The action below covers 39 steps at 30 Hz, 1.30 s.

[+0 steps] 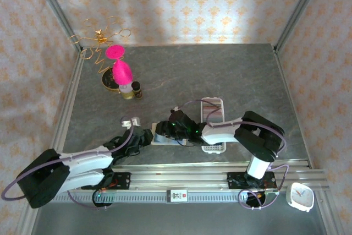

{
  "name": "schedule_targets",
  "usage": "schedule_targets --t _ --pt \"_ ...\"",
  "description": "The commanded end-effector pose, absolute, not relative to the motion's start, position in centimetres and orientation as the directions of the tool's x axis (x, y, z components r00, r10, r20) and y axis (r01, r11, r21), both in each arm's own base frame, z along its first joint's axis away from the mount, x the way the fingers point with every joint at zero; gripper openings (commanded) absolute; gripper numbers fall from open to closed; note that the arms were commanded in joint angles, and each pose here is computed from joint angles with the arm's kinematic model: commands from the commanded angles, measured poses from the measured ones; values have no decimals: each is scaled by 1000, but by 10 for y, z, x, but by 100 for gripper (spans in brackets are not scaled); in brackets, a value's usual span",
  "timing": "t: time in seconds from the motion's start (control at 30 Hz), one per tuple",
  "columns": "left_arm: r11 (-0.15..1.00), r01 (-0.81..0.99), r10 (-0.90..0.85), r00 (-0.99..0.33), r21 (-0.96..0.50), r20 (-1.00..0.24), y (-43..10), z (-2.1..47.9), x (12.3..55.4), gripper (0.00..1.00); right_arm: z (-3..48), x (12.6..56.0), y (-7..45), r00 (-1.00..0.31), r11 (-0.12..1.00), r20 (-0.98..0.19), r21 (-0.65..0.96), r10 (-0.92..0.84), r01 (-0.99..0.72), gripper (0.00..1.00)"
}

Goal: Put the credit cards into the card holder

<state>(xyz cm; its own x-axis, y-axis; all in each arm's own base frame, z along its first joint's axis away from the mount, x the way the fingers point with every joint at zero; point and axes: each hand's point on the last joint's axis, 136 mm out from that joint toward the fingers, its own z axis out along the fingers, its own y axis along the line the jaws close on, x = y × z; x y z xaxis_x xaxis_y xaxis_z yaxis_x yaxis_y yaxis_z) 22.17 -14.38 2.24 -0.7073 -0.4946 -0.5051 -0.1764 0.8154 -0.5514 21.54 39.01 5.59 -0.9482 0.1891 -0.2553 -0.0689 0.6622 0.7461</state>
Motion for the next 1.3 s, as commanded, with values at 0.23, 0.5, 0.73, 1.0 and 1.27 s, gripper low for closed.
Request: schedule_targets --t 0.23,0.5,0.73,1.0,1.27 --pt "812 -266 -560 -608 -520 -563 -104 30 214 29 50 218 390 -945 689 -254 724 206 -44 59" --pt "819 -180 -514 -651 -544 -558 -126 48 221 43 128 230 372 -845 678 -504 686 179 -265 62" --pt "816 -88 -454 -709 -572 -539 -151 50 222 53 236 222 307 -535 713 -841 425 83 -558 70" --pt "797 -44 -437 -731 -603 -524 -167 53 225 59 281 172 232 45 604 -960 -210 -276 -769 82" --pt "801 -39 -424 -741 -597 -520 -169 51 225 60 214 175 174 160 367 -616 -637 -771 -678 100"
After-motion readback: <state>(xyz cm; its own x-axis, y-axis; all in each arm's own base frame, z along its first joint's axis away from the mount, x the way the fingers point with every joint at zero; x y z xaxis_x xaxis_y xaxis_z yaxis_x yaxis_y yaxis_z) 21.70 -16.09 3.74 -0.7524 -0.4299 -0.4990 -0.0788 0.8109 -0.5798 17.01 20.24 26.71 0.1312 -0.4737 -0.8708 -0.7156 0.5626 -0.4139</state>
